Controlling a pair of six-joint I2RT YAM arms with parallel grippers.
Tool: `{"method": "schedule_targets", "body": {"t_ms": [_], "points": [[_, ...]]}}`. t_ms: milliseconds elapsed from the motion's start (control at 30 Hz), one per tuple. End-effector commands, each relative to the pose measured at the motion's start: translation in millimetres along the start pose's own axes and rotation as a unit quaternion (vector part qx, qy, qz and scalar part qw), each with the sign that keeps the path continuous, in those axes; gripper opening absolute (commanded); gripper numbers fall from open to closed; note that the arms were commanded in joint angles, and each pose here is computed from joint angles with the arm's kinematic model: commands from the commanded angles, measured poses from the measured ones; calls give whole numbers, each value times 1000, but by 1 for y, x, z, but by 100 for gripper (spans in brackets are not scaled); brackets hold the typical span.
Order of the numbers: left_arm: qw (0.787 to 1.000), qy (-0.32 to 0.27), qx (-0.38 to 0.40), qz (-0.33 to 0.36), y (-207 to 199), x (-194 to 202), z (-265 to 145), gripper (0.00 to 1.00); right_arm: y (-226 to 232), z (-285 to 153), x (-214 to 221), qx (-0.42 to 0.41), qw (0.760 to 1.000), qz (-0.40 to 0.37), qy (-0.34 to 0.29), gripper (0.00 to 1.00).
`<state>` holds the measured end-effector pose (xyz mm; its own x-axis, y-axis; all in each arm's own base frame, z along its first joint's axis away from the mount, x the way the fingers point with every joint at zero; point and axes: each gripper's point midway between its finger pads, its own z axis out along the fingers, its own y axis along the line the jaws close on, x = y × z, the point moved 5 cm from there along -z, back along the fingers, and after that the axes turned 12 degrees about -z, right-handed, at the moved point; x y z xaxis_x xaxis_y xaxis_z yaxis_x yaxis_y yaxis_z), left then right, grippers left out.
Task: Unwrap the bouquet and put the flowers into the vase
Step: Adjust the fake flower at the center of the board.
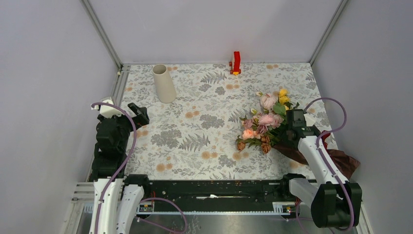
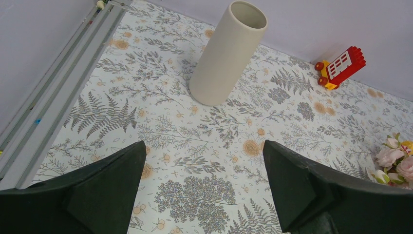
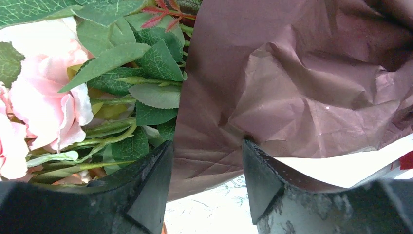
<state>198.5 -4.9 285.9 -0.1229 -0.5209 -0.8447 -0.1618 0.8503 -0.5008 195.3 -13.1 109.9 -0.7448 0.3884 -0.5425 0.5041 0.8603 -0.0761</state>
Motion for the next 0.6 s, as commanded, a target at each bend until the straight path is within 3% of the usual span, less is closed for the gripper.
{"method": "schedule_targets", "body": {"t_ms": [0,233,500,567], "points": [[1000,-26,7,-7,-5,-13,1,99,3,0,-16,2,1000,1,-16,58],[1000,-25,7,-6,-5,-12,1,99,4,0,-13,0,1000,-12,-3,34],[1000,-25,10,-5,-6,-12,0,99,7,-4,-15,-12,1000,-21,1,17],[1000,-24,11,-5,-7,-12,0,99,2,-10,-20,-4,999,-41,-5,17]]}}
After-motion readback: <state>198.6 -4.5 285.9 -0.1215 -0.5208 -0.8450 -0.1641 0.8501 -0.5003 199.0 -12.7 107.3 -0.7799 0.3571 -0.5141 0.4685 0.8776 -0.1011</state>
